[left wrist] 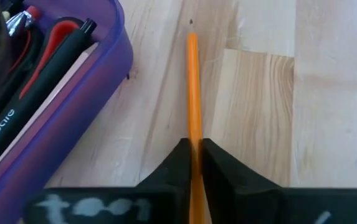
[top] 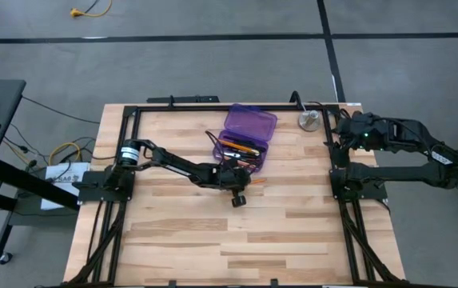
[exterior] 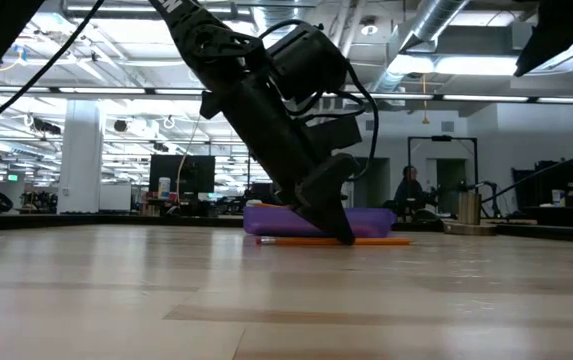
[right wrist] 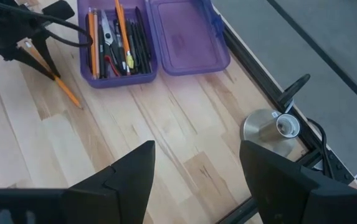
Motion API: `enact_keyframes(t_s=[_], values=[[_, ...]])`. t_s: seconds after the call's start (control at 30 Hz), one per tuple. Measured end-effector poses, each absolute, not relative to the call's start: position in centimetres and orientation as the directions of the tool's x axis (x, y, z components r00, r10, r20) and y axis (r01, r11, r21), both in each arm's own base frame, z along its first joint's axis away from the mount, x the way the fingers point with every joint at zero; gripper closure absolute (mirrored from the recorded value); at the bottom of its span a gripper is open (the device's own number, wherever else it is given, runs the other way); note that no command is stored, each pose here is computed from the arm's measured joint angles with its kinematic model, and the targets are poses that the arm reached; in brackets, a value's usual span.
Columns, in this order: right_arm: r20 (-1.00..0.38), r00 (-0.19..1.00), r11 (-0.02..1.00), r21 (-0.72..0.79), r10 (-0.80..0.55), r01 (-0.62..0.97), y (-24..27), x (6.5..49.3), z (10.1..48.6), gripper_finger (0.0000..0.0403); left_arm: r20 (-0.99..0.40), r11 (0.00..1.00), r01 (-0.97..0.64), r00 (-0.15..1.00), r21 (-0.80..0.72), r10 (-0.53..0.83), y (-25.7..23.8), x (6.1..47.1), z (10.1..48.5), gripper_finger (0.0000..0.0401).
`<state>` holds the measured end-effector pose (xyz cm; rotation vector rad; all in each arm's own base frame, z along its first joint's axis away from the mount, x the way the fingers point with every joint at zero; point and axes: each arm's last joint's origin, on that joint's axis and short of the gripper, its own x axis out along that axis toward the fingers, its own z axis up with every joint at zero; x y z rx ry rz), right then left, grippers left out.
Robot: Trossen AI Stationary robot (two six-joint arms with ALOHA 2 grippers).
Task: Pick & place school supplies into a supply box
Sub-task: Put the orange pencil into the violet supply box
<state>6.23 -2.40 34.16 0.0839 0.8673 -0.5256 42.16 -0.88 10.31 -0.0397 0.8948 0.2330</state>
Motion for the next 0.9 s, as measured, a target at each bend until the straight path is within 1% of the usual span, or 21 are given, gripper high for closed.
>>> enact_keyframes(t_s=[0.13, 0.3, 0.4, 0.6, 0.7, 0.9], values=[[-0.746, 0.528, 0.870, -0.139, -0.406, 0.473, -2.4, 6.2, 34.2, 0.0173, -0.770, 0.972, -0.221, 0.605, 0.079, 0.200, -1.3, 42.5, 10.7, 0.0390], [-0.746, 0.528, 0.870, -0.139, -0.406, 0.473, -2.4, 6.2, 34.1, 0.0173, -0.783, 0.976, -0.171, 0.584, 0.138, 0.213, -2.2, 43.5, 12.1, 0.0396], [-0.746, 0.527, 0.870, -0.139, -0.406, 0.473, -2.4, 6.2, 34.1, 0.0173, -0.800, 0.972, -0.142, 0.551, 0.189, 0.236, -2.6, 43.9, 13.2, 0.0397], [-0.748, 0.525, 0.870, -0.140, -0.405, 0.472, -2.4, 6.2, 34.1, 0.0173, -0.801, 0.957, -0.106, 0.527, 0.269, 0.283, -2.9, 44.8, 15.9, 0.0399], [-0.759, 0.512, 0.871, -0.144, -0.402, 0.470, -2.4, 6.1, 34.0, 0.0173, -0.792, 0.943, -0.090, 0.520, 0.320, 0.319, -2.9, 45.2, 17.4, 0.0399], [-0.761, 0.509, 0.871, -0.145, -0.401, 0.470, -2.4, 6.0, 34.0, 0.0173, -0.771, 0.870, -0.047, 0.441, 0.491, 0.459, -1.9, 45.3, 20.5, 0.0400]])
